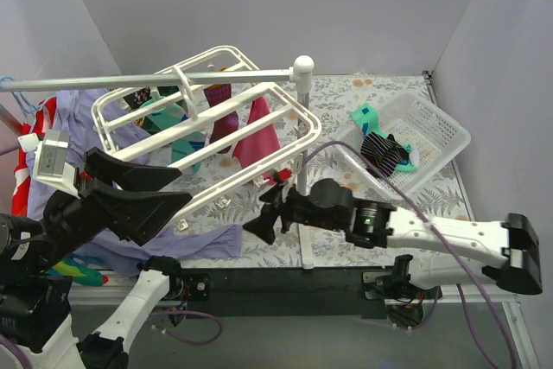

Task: Remove the socks clipped to the hanger

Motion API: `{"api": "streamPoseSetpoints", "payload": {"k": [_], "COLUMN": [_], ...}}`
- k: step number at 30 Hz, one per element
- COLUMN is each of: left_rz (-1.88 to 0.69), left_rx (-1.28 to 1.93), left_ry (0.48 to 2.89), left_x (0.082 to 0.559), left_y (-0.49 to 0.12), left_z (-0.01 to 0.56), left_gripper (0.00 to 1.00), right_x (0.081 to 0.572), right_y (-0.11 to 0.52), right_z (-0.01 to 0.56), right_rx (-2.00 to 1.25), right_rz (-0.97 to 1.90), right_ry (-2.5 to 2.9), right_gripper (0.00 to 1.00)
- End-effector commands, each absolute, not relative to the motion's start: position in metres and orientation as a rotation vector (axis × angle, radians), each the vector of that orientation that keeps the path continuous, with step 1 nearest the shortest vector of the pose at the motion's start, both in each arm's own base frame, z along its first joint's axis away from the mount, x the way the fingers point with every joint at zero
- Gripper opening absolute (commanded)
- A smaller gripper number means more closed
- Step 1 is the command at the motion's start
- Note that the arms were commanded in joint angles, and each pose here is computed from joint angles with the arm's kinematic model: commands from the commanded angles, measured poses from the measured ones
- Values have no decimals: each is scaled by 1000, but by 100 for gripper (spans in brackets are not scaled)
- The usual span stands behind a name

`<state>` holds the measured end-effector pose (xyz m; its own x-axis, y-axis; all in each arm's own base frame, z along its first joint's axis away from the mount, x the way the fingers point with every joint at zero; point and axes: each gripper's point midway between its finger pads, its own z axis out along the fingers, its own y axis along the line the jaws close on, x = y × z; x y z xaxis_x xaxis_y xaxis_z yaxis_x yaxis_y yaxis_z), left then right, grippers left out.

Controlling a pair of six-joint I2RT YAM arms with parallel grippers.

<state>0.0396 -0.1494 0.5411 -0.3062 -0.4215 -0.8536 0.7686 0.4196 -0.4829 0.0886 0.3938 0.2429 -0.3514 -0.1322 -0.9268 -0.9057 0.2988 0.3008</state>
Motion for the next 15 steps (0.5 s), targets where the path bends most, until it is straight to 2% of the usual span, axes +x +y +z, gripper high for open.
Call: {"api": "streamPoseSetpoints", "payload": {"k": [1,4,6,15], "left_rz": [-1230,-1233,-1237,-1244], "left_rx": [310,304,301,294], "left_ry": [1491,1497,1504,1502], "left_x": [39,40,41,38], "left_y": [-150,-150,-150,-150], "left_z": [530,528,527,528], "left_gripper": [67,67,66,65], "right_x": [130,140,141,159], "right_y": [324,294,283,261], "right_z": [337,378,408,442], "right_rx": [-620,-530,-515,-519], "right_rz": [1010,985,981,796], "right_ry": [1595,1542,1485,1415], "right_gripper": [87,80,78,68]}}
